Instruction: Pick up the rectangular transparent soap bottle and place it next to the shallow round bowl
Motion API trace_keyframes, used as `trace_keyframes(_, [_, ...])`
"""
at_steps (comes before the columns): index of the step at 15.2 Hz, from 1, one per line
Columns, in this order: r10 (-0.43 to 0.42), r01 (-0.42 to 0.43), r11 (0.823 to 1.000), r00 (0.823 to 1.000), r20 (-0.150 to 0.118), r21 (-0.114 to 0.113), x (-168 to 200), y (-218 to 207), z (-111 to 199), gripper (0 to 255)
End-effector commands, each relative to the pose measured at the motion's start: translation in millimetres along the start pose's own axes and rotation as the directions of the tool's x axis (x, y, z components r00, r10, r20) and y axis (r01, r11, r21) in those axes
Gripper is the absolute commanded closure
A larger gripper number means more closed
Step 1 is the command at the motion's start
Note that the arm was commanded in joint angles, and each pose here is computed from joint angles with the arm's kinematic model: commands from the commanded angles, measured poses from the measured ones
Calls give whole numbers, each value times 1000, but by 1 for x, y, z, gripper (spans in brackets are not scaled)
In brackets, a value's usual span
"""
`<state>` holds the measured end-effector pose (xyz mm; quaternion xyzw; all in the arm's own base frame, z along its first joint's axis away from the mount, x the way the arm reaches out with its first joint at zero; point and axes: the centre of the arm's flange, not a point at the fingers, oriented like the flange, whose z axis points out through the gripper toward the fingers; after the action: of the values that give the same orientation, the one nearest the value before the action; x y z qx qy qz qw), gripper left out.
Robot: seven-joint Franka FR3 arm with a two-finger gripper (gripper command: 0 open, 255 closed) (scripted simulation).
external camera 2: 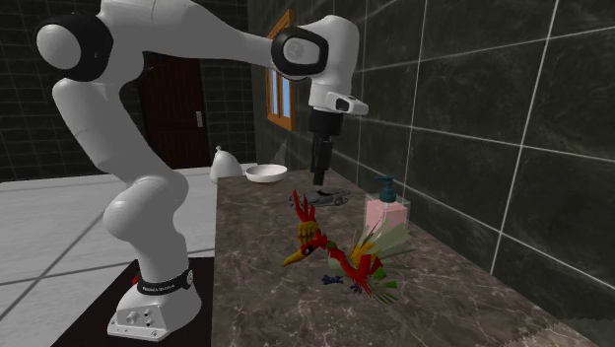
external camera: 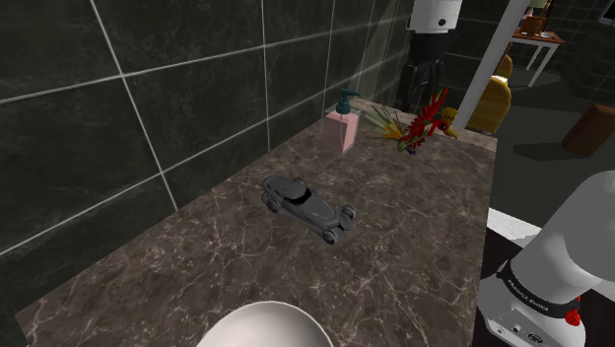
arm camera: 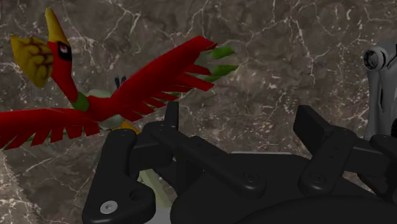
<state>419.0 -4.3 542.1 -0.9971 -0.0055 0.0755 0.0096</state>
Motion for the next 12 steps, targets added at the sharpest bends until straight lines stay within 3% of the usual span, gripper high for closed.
trace_keyframes(1, [-2,2,1000,1000,-8,6,25,-2,-3,0])
trace_keyframes(12, [-12,14,999,999,-50,37,161,-19,-23,0])
